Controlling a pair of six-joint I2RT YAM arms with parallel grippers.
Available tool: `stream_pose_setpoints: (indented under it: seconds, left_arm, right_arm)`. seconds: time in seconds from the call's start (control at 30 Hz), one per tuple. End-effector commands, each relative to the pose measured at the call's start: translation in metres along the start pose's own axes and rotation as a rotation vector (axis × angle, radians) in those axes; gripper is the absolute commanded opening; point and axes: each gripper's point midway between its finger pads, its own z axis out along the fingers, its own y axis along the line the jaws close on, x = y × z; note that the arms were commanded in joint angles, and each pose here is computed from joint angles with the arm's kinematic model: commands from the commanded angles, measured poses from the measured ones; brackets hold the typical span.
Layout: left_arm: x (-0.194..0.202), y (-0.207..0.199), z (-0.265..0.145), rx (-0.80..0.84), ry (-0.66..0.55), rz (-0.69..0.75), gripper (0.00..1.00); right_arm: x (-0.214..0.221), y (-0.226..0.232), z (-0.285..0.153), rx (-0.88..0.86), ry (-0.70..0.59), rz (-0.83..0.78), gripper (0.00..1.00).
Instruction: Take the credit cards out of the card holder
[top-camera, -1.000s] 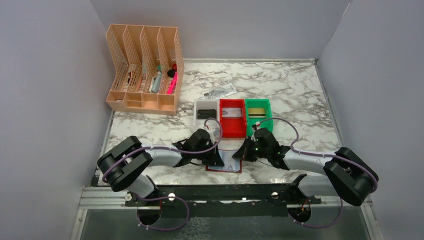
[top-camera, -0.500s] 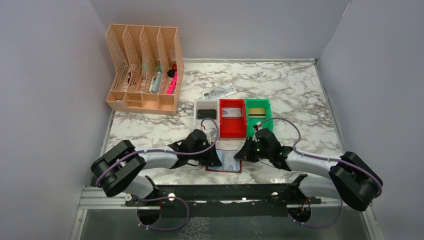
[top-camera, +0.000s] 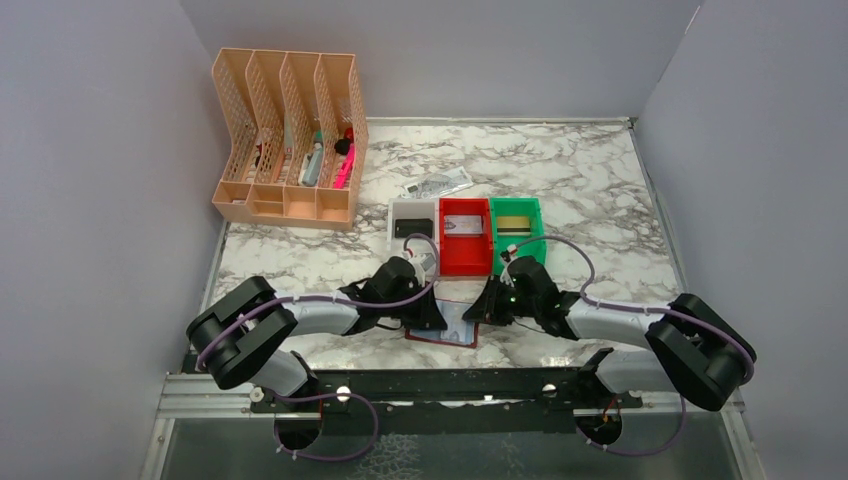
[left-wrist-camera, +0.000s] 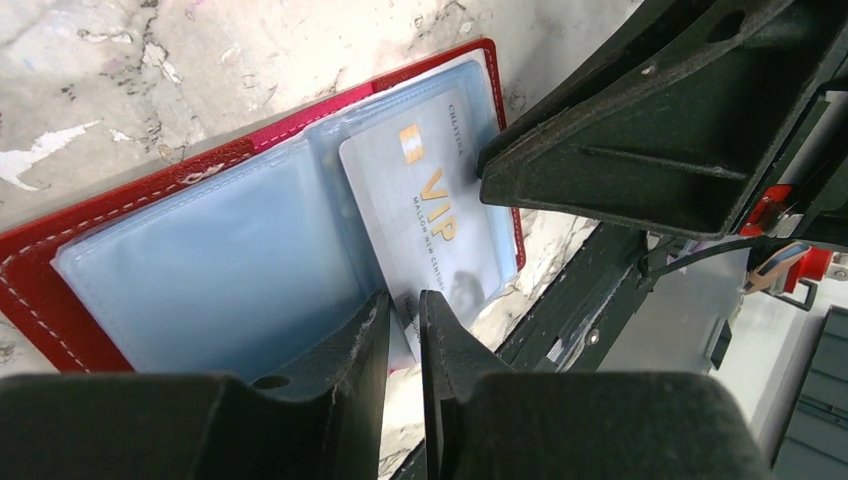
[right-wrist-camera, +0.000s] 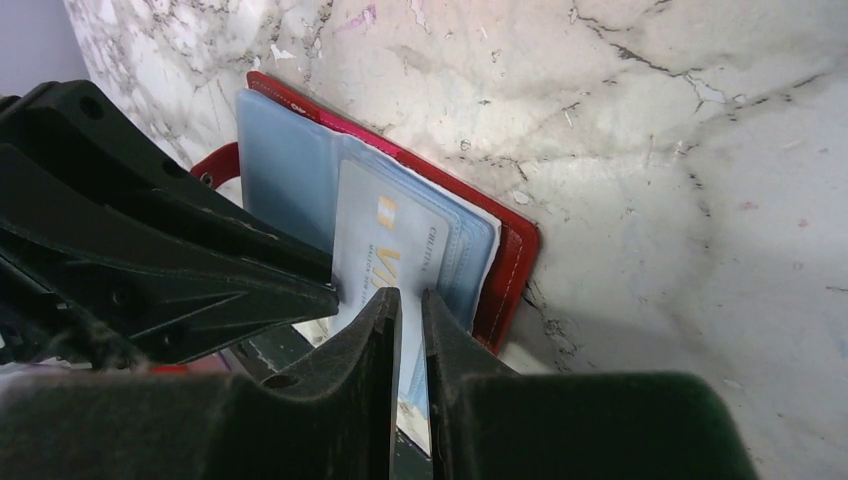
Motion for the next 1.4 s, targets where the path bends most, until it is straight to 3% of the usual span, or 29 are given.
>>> stream_pose_setpoints:
  seconds: [0.0,0.27,0.5,0.87,1.37]
  left_arm:
    - [0.001,0.007,0.002,-0.008,-0.02,-0.015,0.22]
    - [0.001,-0.003,0.0,0.055,-0.037,-0.039,0.18]
    - [-0.004,-0.017,-0.003,0.112,-0.052,-0.038,0.0]
    - [0.004,0.0,-0.016,0.093,-0.06,-0.068,0.0]
    - [0.006,0.02,-0.024,-0.005,-0.029,-0.034,0.0]
  right_arm:
    - [0.017,-0.025,0.001,0.081,0.049,0.045,0.2]
    - [0.024,-0.03,0.003,0.077,0.062,0.067,0.19]
    - [0.026,-0.037,0.004,0.102,0.061,0.083,0.17]
    - [0.017,-0.044,0.0,0.163,0.009,0.083,0.1]
    - [0.013,-0.037,0.0,0.142,0.011,0.062,0.1]
